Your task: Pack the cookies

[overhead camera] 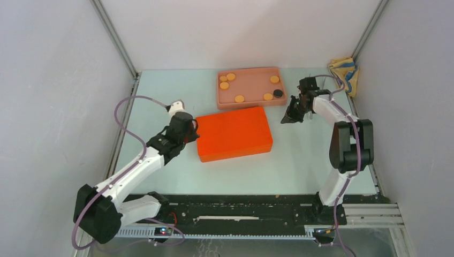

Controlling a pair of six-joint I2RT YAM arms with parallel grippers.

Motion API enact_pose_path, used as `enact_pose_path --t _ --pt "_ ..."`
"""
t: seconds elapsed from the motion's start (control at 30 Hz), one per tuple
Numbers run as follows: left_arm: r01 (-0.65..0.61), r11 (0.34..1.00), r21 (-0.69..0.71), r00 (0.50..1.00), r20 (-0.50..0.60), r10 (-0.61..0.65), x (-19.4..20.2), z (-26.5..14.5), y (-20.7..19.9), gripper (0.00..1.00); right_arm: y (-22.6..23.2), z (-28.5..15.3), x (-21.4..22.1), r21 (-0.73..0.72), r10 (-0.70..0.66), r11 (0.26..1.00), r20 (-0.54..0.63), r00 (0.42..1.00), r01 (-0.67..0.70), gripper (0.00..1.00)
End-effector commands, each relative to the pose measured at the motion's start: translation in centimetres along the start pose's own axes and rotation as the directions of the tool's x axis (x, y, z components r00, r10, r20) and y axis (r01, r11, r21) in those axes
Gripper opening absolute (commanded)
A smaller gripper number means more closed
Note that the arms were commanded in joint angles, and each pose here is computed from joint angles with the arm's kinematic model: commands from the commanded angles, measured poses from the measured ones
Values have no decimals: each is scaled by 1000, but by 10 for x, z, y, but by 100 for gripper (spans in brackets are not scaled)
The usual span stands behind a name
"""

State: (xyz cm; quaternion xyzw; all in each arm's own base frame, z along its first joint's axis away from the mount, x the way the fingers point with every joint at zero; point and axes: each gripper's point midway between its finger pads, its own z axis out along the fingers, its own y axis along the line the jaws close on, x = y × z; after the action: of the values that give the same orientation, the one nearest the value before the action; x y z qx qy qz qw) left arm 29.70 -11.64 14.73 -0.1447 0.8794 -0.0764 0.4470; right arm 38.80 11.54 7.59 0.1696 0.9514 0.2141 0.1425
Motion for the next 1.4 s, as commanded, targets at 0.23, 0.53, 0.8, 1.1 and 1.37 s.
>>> enact_pose_path --t 0.23,0.53,0.8,1.1,1.37 --pt "93 947 309 960 -280 -3 94 55 -78 0 66 -63 -4 123 -322 946 215 922 301 0" --pt "140 896 421 910 -412 51 137 61 -118 0 99 -43 23 219 -501 857 139 854 466 0" --pt "150 867 475 909 -411 68 134 57 -133 0 56 9 59 295 -485 828 -47 873 476 0" --pt "126 818 562 945 -320 74 92 29 -151 0 15 12 72 395 -419 819 -85 904 416 0" --pt "14 844 537 994 -101 48 16 -25 -131 0 73 -18 51 338 -525 814 82 847 472 0"
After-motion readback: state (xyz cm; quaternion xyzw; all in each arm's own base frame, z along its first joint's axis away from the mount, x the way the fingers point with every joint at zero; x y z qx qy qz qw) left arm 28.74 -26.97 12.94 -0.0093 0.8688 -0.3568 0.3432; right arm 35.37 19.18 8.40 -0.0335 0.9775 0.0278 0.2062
